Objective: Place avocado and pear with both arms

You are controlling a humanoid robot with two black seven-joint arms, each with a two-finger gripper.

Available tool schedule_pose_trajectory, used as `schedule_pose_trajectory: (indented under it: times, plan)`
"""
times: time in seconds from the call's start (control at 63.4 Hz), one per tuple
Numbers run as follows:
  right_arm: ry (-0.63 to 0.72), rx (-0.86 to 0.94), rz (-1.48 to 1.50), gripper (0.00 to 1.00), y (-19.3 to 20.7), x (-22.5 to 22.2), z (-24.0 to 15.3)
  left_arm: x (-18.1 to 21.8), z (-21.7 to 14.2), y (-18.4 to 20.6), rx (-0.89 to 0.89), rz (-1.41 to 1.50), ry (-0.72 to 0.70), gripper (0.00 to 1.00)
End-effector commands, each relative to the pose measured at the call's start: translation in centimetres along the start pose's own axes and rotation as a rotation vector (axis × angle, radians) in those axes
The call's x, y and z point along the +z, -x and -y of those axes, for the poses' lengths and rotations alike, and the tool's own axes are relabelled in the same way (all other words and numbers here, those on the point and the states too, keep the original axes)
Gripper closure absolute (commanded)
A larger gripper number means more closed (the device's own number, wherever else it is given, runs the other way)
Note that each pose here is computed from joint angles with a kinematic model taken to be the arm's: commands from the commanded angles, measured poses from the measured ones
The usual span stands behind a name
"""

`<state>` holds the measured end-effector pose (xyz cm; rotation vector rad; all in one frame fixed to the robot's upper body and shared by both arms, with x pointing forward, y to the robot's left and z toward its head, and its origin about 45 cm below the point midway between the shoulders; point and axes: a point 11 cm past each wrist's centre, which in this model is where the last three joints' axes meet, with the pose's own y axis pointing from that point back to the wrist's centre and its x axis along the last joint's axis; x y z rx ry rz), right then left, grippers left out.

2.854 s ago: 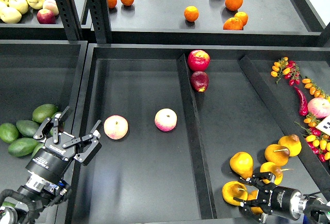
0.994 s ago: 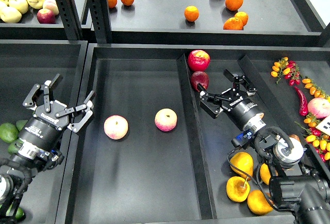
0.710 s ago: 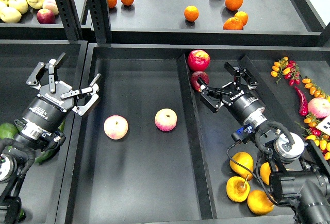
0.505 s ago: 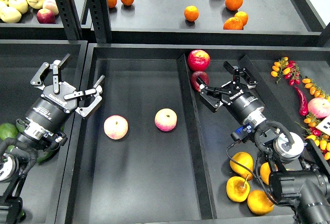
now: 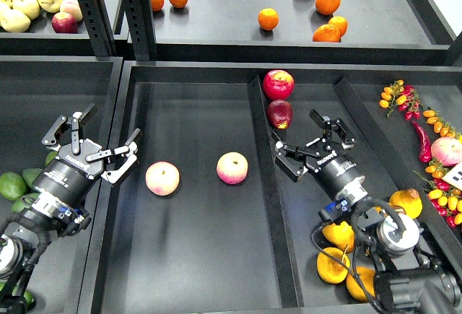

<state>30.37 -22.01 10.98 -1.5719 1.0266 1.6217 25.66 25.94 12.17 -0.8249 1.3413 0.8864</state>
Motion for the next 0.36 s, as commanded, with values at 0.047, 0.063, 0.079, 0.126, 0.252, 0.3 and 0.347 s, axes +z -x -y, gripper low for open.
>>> schedule_pose_trajectory:
  times: [0.047, 0.063, 0.079, 0.126, 0.252, 0.3, 0.347]
  plan:
    - [-0.033, -0.022, 0.001, 0.00, 0.2, 0.3, -1.1, -0.5, -2.0, -0.3, -0.013, 0.005, 0.038, 0.01]
    - [-0.035, -0.032, -0.003, 0.00, 0.3, 0.3, -1.1, -0.4, -2.0, -0.3, -0.017, 0.007, 0.042, 0.01]
    - [-0.036, -0.038, -0.005, 0.00, 0.4, 0.3, -1.1, -0.4, -2.0, -0.2, -0.020, 0.008, 0.041, 0.01]
    - [-0.035, -0.065, -0.015, 0.00, 0.7, 0.4, -1.2, -0.4, -2.1, -0.1, -0.024, 0.011, 0.046, 0.01]
    - [-0.036, -0.093, -0.024, 0.00, 1.1, 0.4, -1.2, -0.6, -1.9, 0.0, -0.033, 0.013, 0.037, 0.01]
    - [-0.036, -0.094, -0.024, 0.00, 1.2, 0.4, -1.2, -0.7, -1.8, 0.2, -0.039, 0.015, 0.034, 0.01]
    - [-0.035, -0.097, -0.025, 0.00, 1.3, 0.5, -1.2, -0.8, -1.8, 0.2, -0.041, 0.015, 0.031, 0.01]
